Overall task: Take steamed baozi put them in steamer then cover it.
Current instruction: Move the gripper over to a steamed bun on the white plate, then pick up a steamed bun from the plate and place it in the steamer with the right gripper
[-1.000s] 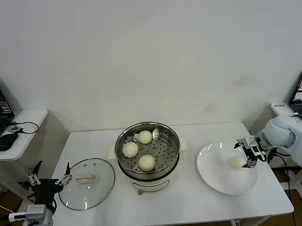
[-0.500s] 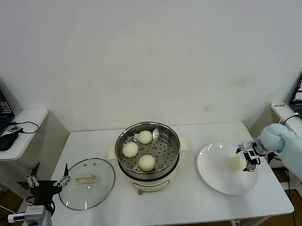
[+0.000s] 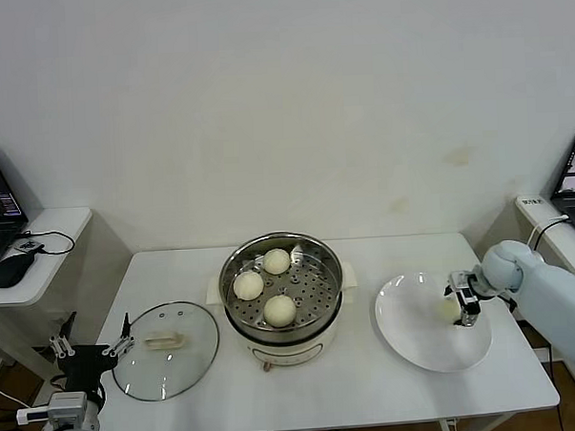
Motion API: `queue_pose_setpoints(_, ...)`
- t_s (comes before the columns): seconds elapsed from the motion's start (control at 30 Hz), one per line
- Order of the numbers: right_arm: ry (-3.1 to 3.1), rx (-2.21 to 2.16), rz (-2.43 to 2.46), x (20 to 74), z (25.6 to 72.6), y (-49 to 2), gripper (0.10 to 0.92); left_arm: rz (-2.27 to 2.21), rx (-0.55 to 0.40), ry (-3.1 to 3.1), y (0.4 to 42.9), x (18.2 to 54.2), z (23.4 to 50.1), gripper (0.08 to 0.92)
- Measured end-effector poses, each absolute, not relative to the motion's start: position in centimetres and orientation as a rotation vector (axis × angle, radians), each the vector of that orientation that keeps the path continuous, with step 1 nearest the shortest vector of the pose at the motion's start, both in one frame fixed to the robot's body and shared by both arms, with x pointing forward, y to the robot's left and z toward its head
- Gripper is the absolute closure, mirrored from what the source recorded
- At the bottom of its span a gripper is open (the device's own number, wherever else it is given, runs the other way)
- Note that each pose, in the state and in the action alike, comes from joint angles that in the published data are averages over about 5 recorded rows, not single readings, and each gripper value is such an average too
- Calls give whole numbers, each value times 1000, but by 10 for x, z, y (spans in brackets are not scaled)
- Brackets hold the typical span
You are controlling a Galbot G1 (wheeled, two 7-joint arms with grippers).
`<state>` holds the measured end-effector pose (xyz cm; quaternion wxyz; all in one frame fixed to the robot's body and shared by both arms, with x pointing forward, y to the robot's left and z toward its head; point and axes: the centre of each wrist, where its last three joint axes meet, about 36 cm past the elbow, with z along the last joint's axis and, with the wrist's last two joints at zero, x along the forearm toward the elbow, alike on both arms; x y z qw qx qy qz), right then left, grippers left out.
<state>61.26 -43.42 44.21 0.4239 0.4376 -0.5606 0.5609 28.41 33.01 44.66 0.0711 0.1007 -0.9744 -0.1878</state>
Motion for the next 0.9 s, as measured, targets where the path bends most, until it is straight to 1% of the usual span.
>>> queue_pose_setpoints(0.07, -1401, 1092, 1401, 613, 443, -435, 383, -564, 304, -2929, 330, 284, 446, 177)
queue_pose_setpoints(0.2, -1395, 1092, 1396, 614, 444, -435, 424, -563, 305, -2928, 330, 284, 446, 177)
queue_pose_setpoints(0.43, -1390, 1094, 1383, 615, 461, -437, 445, -569, 308, -2930, 331, 283, 447, 177)
queue_pose_setpoints(0.73, -1417, 1100, 1384, 617, 518, -430, 445, -558, 302, -2938, 329, 285, 447, 177)
queue_pose_setpoints(0.9, -1466, 1122, 1402, 621, 561, -410, 444, -558, 297, -2941, 328, 285, 448, 177)
